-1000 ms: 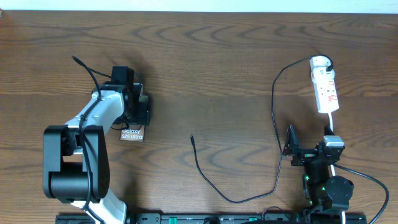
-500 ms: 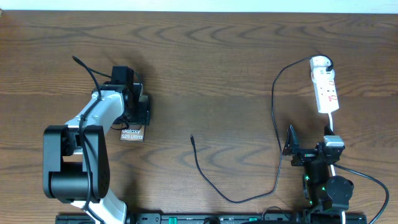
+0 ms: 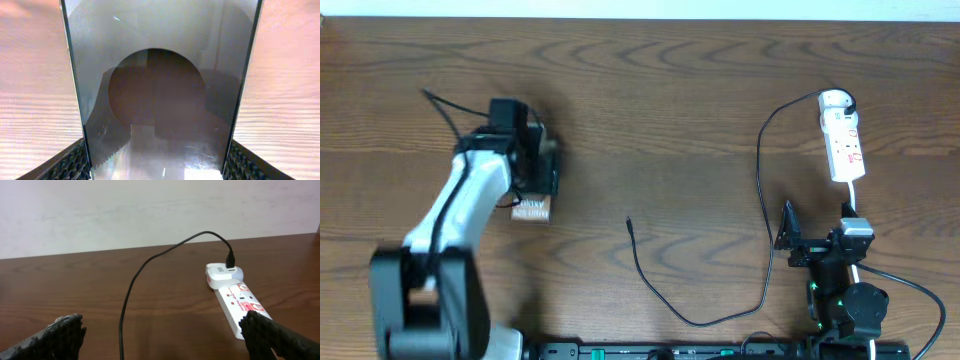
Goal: Plug charger to phone and switch on socket
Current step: 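Lift the phone with the left gripper and tilt it upright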
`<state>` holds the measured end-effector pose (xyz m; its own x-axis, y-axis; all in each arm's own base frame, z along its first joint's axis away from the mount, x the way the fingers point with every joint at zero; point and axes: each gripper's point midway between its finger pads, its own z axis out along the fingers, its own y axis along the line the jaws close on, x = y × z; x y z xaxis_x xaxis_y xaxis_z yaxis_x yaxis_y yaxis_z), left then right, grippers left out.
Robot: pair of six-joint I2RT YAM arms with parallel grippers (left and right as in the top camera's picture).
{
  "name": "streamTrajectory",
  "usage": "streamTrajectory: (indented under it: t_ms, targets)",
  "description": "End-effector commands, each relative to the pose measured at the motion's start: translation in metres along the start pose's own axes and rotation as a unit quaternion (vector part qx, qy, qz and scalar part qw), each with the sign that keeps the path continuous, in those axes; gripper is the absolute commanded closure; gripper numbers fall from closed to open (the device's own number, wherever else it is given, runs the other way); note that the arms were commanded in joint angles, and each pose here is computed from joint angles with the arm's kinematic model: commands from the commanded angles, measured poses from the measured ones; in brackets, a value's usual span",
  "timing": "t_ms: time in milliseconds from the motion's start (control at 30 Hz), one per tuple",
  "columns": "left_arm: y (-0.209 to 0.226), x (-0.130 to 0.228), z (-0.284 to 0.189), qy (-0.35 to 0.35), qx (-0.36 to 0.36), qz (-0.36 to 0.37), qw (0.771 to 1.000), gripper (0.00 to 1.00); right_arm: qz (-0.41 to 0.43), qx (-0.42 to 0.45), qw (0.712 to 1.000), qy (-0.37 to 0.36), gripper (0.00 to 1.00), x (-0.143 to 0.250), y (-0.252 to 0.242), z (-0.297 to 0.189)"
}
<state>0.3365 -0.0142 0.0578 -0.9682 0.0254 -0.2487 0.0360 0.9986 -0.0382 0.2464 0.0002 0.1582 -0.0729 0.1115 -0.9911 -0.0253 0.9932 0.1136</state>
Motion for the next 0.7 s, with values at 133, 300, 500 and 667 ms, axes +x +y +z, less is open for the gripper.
streamTrajectory:
  t_ms: [133, 300, 500, 667]
  targets:
    - [-0.015, -0.034, -0.097, -0.143, 0.042, -0.056, 0.987, 0.93, 0.006, -0.003, 1.0, 0.001, 0.01, 0.001, 0.001, 0.0]
    - [-0.035, -0.029, -0.126, -0.164, 0.109, -0.107, 0.975, 0.92, 0.006, -0.003, 1.0, 0.001, 0.01, 0.001, 0.001, 0.0]
    - [-0.073, -0.027, -0.141, -0.123, 0.241, -0.215, 0.938, 0.93, 0.006, -0.003, 1.0, 0.001, 0.01, 0.001, 0.002, 0.0]
    - [-0.112, -0.033, -0.174, -0.049, 0.401, -0.313, 0.859, 0.93, 0.006, -0.003, 1.0, 0.001, 0.01, 0.001, 0.002, 0.0]
